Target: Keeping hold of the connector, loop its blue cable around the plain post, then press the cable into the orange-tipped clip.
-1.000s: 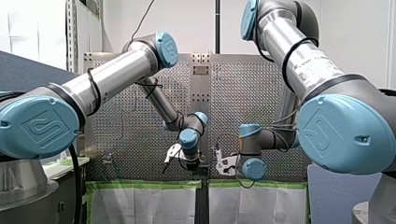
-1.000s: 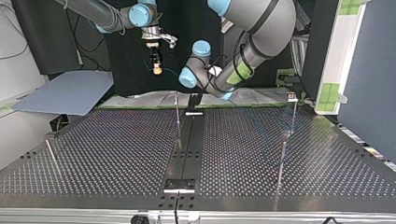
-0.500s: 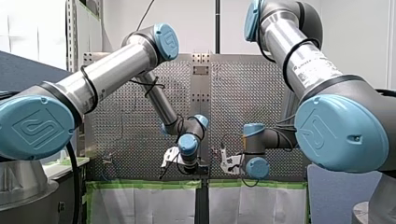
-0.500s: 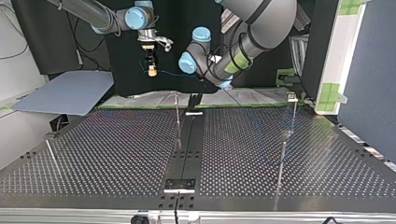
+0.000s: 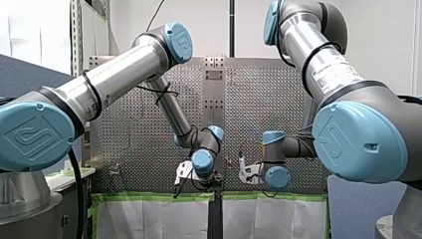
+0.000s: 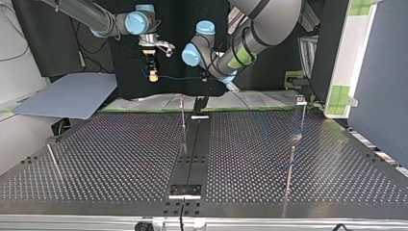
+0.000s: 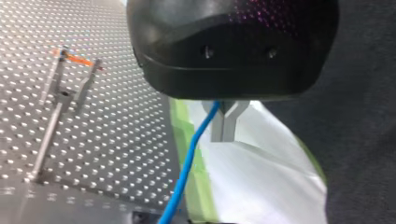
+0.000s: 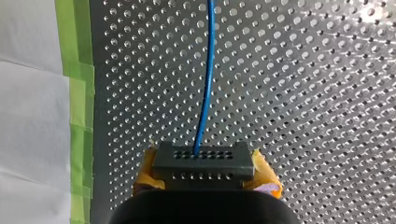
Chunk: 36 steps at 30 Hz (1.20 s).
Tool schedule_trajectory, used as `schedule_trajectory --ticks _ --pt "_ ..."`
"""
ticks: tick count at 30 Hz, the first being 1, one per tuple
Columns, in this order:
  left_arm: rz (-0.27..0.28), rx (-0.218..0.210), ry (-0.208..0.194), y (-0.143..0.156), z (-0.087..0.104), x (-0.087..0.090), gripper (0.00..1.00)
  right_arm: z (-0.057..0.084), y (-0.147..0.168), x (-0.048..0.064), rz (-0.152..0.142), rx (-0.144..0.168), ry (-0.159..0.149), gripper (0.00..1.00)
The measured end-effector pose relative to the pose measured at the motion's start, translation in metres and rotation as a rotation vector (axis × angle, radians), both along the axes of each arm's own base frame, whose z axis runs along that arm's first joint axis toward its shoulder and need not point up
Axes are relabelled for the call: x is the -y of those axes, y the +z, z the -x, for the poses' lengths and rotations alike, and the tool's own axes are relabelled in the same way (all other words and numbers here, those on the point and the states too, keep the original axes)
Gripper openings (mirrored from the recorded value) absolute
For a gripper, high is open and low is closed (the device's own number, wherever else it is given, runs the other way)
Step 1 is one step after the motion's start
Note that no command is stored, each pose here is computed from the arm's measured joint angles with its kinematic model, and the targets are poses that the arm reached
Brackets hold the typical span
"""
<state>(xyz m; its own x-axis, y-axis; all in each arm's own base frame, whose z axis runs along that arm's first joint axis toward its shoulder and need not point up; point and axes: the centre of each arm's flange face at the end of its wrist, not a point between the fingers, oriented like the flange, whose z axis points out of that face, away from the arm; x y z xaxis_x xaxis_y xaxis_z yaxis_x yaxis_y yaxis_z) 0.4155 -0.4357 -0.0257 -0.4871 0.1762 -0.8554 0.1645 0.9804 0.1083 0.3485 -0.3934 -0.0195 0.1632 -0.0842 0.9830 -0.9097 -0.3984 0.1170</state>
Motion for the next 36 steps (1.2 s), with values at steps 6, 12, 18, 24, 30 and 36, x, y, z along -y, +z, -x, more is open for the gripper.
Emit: schedule_trajectory --ticks 6,12,18,24,30,36 --pt "0.073 0.072 0.022 0.019 -0.01 0.007 0.0 0.003 0.0 0.005 -0.004 -0.003 0.009 0.0" --pt "0.124 0.133 0.035 0.035 -0.019 0.012 0.0 0.005 0.001 0.011 0.001 -0.006 0.019 0.0" --pt "0.149 0.183 0.06 0.039 -0.023 0.015 0.0 0.007 0.003 0.019 0.019 -0.021 0.027 0.0" --pt "0.203 0.221 0.051 0.041 -0.026 0.023 0.0 0.009 0.006 0.03 0.032 -0.02 0.034 0.0" --pt "0.245 0.258 0.031 0.043 -0.03 0.03 0.0 0.012 0.008 0.041 0.036 -0.033 0.031 0.0" --pt "0.271 0.273 0.031 0.044 -0.035 0.03 0.0 0.012 0.01 0.047 0.04 -0.031 0.035 0.0"
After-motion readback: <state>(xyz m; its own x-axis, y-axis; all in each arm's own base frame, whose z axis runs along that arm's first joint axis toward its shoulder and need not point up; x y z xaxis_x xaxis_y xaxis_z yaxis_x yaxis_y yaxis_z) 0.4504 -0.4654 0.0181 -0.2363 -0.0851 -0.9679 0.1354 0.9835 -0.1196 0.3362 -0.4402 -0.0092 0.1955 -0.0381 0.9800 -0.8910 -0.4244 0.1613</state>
